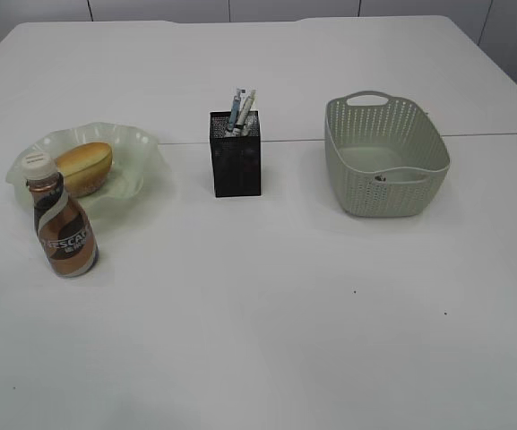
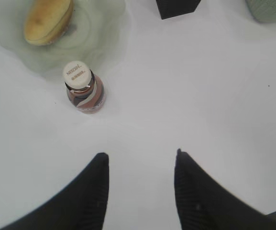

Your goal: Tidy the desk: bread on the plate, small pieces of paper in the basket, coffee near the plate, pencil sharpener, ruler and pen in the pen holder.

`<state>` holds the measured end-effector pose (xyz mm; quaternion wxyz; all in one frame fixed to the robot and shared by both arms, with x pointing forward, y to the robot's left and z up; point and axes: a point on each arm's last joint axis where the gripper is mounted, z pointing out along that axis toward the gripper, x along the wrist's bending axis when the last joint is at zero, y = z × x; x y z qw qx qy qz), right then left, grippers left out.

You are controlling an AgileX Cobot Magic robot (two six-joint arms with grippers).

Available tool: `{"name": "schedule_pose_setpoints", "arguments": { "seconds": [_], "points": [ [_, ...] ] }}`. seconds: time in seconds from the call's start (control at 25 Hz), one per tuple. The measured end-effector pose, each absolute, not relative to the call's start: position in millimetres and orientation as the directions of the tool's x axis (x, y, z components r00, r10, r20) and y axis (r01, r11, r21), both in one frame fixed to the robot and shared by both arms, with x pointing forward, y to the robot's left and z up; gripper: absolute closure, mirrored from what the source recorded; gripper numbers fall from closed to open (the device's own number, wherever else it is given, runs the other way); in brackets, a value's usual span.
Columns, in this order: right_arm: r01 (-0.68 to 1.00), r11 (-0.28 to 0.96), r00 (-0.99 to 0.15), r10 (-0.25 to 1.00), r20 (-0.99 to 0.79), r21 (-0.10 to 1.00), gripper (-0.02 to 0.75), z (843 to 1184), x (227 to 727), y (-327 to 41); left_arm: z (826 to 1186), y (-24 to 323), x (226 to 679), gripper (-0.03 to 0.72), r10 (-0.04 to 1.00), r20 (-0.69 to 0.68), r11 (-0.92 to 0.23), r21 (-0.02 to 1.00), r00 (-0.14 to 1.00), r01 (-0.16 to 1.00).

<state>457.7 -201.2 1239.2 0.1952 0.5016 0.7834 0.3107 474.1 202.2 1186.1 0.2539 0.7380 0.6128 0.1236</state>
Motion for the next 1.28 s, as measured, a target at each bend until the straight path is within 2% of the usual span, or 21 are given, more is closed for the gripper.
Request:
{"name": "schedule_pose_setpoints", "arguments": {
  "seconds": [0.32, 0.6, 0.68, 0.92, 1.16, 1.28],
  "points": [
    [0.648, 0.294, -0.420, 0.908, 0.008, 0.703, 0.412, 1221.2, 374.7, -237.2, 1230.3, 212.1, 406.1, 0.356, 0.874, -0.214, -0.192, 0.672, 0.435, 0.715],
    [0.561, 0.254, -0.423, 0.906, 0.010, 0.788, 0.412, 1203.9, 299.9, -269.2, 1222.6, 238.4, 339.9, 0.356, 0.852, -0.177, -0.215, 0.741, 0.493, 0.637],
    [0.538, 0.243, -0.423, 0.906, 0.009, 0.807, 0.412, 1197.5, 284.3, -276.0, 1211.0, 246.8, 319.7, 0.356, 0.847, -0.161, -0.223, 0.757, 0.507, 0.614],
    [0.531, 0.239, -0.425, 0.905, 0.012, 0.813, 0.412, 1169.9, 262.8, -285.0, 1167.3, 272.6, 259.2, 0.359, 0.827, -0.071, -0.225, 0.866, 0.557, 0.446],
    [0.499, 0.260, -0.453, 0.892, -0.007, 0.827, 0.412, 1138.4, 250.5, -288.8, 1108.5, 298.6, 221.2, 0.359, 0.859, 0.070, -0.250, 0.922, 0.508, 0.296],
    [0.462, 0.241, -0.472, 0.882, 0.007, 0.854, 0.412, 1122.9, 239.8, -290.8, 1084.6, 302.1, 216.1, 0.359, 0.861, 0.086, -0.262, 0.920, 0.501, 0.292]
  ]
}}
